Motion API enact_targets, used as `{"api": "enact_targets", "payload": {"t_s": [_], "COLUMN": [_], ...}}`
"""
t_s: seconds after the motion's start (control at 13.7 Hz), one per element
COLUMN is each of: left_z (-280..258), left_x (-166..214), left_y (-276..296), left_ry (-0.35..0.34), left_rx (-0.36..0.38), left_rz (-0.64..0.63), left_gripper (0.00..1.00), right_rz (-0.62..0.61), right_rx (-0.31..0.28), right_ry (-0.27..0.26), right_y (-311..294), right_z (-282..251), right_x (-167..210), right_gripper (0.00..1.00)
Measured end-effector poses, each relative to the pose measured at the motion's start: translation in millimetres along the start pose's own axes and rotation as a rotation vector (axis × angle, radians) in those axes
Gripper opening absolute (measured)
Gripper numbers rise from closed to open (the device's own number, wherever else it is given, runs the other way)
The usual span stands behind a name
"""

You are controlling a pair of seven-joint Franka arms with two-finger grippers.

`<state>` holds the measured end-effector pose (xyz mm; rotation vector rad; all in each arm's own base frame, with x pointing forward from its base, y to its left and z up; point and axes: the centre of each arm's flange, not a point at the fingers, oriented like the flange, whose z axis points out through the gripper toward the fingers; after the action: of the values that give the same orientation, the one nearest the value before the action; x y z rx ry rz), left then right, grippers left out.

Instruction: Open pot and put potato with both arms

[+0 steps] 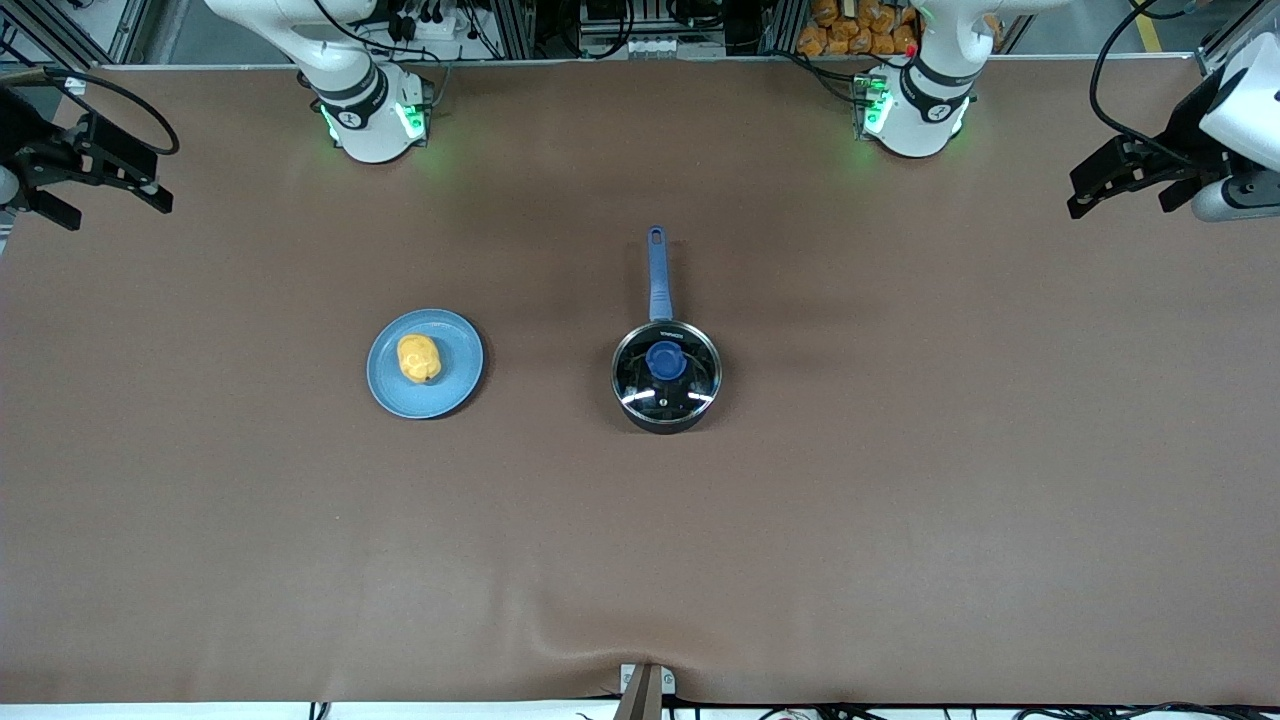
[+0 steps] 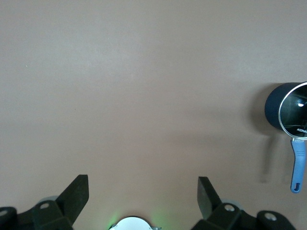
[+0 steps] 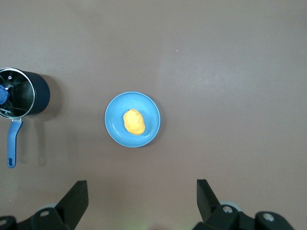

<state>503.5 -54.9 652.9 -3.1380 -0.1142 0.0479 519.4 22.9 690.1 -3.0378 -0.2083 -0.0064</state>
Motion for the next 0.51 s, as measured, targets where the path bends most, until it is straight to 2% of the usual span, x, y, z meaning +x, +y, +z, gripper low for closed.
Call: {"api": "enact_targets", "payload": {"t_s": [0.51], "left_z": [4.3], "left_x": [1.4], "left_y": [3.5], "left_ry": [-0.011], "left_rx": [0.002], "left_rz": [0.006], "left_gripper": [1.00], "right_rz": [0.008], "right_rx": [-0.039], "right_ry": [-0.005], "right_y": [5.3], "right_z": [0.1], "right_x": [-0.6], "right_gripper": [1.00]}}
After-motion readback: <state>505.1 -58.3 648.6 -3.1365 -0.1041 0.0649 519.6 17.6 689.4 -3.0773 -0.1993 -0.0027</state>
